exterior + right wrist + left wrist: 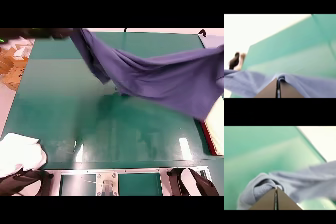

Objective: Fold the shirts.

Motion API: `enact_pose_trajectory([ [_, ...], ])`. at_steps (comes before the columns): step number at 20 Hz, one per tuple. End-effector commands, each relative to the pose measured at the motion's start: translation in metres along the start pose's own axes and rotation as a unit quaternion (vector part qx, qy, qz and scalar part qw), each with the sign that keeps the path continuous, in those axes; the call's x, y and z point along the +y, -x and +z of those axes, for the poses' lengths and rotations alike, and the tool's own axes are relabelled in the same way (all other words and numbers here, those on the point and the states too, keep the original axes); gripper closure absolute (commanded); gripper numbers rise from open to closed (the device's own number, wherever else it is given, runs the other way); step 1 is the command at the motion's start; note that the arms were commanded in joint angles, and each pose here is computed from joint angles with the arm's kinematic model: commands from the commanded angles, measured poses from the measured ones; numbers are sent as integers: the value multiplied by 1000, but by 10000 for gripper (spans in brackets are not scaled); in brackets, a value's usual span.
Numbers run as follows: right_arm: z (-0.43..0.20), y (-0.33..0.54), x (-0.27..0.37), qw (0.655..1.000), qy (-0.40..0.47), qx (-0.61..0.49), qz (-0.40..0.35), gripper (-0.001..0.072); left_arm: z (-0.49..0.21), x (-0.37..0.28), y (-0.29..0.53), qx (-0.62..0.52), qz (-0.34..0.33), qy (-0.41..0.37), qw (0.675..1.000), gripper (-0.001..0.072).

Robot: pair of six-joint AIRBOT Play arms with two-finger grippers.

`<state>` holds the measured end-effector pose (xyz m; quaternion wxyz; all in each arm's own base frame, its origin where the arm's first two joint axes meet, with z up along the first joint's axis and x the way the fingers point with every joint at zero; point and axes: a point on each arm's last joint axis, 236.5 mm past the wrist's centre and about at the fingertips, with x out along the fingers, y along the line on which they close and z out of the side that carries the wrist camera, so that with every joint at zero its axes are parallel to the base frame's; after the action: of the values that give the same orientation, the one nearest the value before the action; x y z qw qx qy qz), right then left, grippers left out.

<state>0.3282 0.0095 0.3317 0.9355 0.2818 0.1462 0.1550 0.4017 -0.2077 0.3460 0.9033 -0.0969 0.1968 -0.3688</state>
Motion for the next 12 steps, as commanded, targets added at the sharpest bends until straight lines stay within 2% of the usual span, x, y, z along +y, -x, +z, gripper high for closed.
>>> enact_pose_trajectory([
  [1, 36, 52, 76, 992, 84, -97, 9, 699, 41, -38, 67, -46, 31, -98, 994, 684],
  [3, 38, 69, 98, 986, 114, -121, 9, 699, 44, -30, 83, -43, 72, -129, 988, 684],
  [5, 28, 67, 80, 989, 105, -99, -26, 699, 32, -12, 82, -14, 103, -139, 985, 684],
  [9, -13, 28, -2, 997, 18, -32, -61, 698, 0, 31, 38, 54, 112, -115, 986, 684],
  [12, -73, -23, -87, 994, -60, 36, -86, 698, -57, 81, -31, 125, 99, -55, 986, 683],
])
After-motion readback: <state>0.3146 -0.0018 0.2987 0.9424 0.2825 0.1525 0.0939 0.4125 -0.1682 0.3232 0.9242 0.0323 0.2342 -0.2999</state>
